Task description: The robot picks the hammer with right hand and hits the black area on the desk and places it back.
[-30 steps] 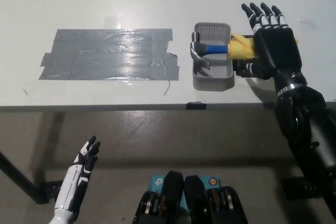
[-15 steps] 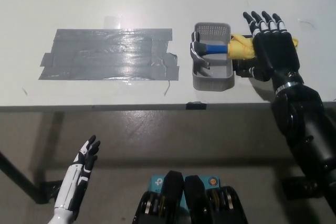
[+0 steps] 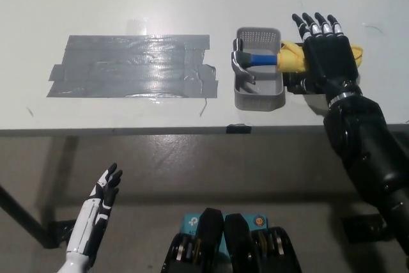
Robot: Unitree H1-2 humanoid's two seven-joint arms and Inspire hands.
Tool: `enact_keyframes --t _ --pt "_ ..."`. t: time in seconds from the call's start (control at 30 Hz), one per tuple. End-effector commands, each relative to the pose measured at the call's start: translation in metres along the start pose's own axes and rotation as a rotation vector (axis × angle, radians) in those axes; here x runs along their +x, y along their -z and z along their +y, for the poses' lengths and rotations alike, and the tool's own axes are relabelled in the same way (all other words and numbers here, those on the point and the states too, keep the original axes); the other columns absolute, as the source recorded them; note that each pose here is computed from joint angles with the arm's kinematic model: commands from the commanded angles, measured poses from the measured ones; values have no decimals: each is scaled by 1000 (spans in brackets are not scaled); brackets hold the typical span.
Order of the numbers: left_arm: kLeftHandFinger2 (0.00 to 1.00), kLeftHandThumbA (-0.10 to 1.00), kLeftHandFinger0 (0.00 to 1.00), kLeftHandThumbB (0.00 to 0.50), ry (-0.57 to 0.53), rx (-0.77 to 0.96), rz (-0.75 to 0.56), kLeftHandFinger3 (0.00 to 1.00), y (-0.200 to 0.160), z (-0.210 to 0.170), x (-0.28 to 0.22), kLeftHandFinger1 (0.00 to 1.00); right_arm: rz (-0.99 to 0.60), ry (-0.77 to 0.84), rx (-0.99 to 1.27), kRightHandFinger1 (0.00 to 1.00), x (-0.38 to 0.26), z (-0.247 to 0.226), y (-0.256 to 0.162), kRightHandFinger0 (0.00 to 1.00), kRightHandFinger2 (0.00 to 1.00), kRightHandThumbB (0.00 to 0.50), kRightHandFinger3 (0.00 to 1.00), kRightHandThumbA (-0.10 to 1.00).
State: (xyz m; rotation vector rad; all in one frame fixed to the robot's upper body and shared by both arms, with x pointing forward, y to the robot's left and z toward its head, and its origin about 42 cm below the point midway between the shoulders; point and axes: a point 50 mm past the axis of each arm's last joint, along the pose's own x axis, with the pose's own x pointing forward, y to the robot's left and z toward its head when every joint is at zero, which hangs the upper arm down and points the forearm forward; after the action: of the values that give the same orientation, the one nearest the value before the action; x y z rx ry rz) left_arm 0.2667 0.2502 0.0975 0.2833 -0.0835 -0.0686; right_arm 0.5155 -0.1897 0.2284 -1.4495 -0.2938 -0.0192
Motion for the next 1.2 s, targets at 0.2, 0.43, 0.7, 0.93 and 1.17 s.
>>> enact_keyframes --t 0.2,0.43,0.7,0.93,1.17 --pt "1000 1000 1000 33 -11 25 -90 1000 -13 7 7 1000 -20 83 8 1000 25 -24 -10 1000 1000 388 1000 1000" --pt "1000 1000 1000 35 -13 27 -94 1000 -16 8 8 1000 -30 145 30 1000 27 -20 -8 1000 1000 403 1000 860" --pt "1000 1000 1000 37 -10 23 -100 1000 -18 9 10 1000 -135 382 56 314 22 -9 -18 0 680 208 563 -100" --pt "1000 1000 1000 29 -11 37 -113 1000 -21 11 14 1000 -195 426 82 274 21 -6 -15 0 673 214 570 -100" --pt "1000 1000 1000 18 -12 37 -114 1000 -22 11 15 1000 -197 436 123 282 23 -14 -12 0 732 201 537 -100"
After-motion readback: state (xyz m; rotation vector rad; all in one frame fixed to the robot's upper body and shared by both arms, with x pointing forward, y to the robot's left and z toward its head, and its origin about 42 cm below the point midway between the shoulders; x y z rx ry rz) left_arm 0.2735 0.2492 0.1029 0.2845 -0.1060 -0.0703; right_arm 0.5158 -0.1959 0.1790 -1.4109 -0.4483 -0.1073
